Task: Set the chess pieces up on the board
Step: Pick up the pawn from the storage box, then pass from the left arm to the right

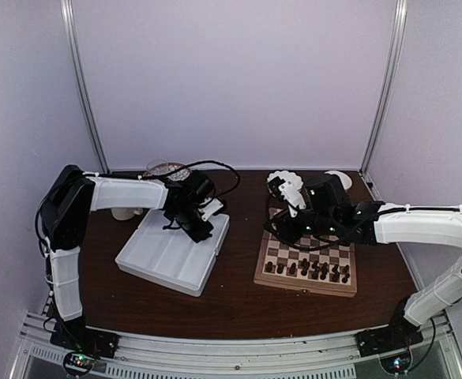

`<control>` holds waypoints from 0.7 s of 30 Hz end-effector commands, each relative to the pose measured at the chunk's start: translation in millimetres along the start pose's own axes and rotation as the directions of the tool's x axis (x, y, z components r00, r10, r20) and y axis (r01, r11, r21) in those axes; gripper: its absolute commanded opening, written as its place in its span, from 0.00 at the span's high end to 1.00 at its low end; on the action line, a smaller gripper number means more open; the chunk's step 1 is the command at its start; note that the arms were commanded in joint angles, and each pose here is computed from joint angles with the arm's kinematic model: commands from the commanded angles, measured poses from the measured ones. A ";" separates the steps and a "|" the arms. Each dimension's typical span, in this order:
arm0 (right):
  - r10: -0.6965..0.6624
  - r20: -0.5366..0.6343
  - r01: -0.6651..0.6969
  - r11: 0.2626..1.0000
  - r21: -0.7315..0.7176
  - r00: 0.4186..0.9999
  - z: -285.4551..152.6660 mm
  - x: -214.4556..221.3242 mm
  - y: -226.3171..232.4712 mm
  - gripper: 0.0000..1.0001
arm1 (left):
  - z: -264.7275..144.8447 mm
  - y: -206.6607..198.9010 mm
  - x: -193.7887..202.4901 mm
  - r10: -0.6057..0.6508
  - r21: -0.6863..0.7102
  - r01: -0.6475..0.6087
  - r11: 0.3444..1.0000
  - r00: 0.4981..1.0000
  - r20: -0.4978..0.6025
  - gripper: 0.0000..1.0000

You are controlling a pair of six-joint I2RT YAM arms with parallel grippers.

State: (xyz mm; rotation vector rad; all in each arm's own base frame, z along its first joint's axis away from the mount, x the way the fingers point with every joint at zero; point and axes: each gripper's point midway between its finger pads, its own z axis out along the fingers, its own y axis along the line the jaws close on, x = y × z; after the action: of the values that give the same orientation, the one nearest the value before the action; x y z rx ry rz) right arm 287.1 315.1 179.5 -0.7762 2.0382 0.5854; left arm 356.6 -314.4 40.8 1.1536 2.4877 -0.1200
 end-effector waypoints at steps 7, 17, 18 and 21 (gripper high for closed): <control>0.002 0.012 -0.001 0.999 -0.039 1.000 6.0 -7.6 8.9 0.56 | -33.3 10.6 -16.4 -0.067 -0.061 0.075 0.995 0.989 0.133 0.82; 0.004 0.009 -0.004 0.999 -0.050 1.000 7.1 -7.0 10.8 0.56 | -30.8 7.9 -18.5 -0.074 -0.044 0.082 0.996 0.986 0.147 0.82; 0.005 0.007 -0.004 0.998 -0.055 1.000 7.7 -6.5 11.6 0.56 | -32.6 5.6 -19.2 -0.074 -0.031 0.080 0.996 0.985 0.156 0.82; 0.015 0.005 -0.014 0.996 -0.086 1.000 10.3 -6.4 16.8 0.57 | -43.4 -5.9 -25.7 -0.072 0.039 0.066 0.997 0.977 0.200 0.82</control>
State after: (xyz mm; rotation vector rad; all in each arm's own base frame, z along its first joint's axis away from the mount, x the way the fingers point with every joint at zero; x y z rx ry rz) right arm 284.2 321.0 167.5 -0.8071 2.0630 0.6138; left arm 358.2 -308.9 62.8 1.0243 2.4348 -0.1393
